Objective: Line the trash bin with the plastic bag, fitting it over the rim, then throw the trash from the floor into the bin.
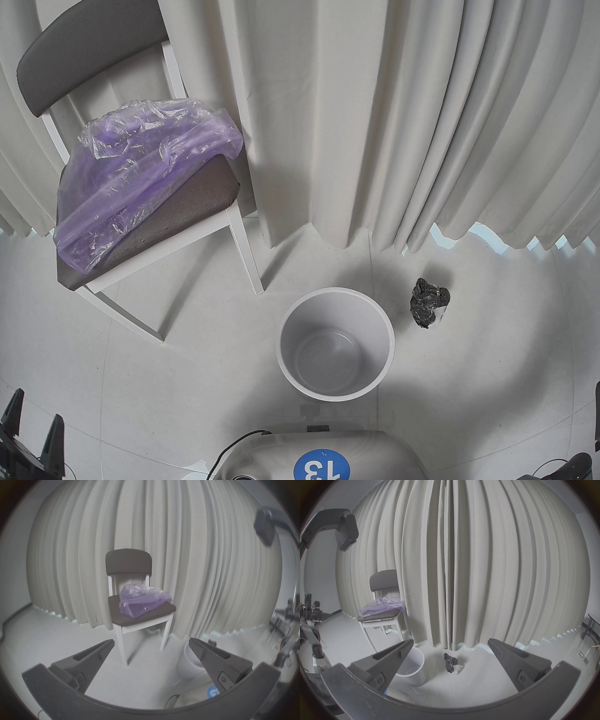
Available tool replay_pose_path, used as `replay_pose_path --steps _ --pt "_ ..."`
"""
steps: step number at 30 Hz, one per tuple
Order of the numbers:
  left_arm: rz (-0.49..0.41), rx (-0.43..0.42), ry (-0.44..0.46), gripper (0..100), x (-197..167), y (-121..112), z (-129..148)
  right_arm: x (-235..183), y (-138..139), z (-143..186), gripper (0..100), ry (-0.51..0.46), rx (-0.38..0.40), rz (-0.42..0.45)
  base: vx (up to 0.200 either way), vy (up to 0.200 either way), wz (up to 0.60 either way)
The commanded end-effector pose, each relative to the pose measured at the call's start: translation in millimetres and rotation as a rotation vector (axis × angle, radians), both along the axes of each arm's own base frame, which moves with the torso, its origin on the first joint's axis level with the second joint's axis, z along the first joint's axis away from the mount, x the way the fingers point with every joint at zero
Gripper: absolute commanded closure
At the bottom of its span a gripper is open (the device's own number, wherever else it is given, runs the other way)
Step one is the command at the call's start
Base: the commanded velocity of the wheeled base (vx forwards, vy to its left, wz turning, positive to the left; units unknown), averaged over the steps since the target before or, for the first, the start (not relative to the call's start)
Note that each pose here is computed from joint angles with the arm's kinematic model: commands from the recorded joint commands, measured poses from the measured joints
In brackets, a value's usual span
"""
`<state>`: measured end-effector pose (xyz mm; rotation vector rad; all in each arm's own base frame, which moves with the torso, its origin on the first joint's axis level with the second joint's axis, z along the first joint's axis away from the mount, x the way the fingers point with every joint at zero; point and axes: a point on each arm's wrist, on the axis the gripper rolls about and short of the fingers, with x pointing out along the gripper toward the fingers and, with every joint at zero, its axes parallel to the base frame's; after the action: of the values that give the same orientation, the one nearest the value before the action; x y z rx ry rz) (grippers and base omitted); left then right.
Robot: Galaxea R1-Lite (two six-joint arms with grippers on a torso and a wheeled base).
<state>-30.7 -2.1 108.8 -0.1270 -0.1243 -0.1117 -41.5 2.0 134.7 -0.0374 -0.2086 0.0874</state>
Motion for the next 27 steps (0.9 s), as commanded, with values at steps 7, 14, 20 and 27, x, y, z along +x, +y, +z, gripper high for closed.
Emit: replay_pose_path --steps 7,14,20,27 --pt "0.003 0.106 -0.001 0 -19.5 0.8 67.8 16.0 -0.2 45.4 0 0.057 0.012 -0.006 0.0 0.0 0.0" --pt "0.153 0.228 0.073 0 -1.1 3.7 94.2 37.6 -0.2 77.2 0 0.067 0.033 -0.007 0.0 0.0 0.0" --pt "0.227 0.297 0.166 0 20.1 4.9 118.7 74.8 -1.5 118.2 0 0.079 0.048 -0.06 0.0 0.0 0.0" --pt "0.24 0.356 0.315 0 46.6 5.5 132.4 116.9 -1.5 136.0 0 0.091 0.101 -0.086 0.0 0.0 0.0"
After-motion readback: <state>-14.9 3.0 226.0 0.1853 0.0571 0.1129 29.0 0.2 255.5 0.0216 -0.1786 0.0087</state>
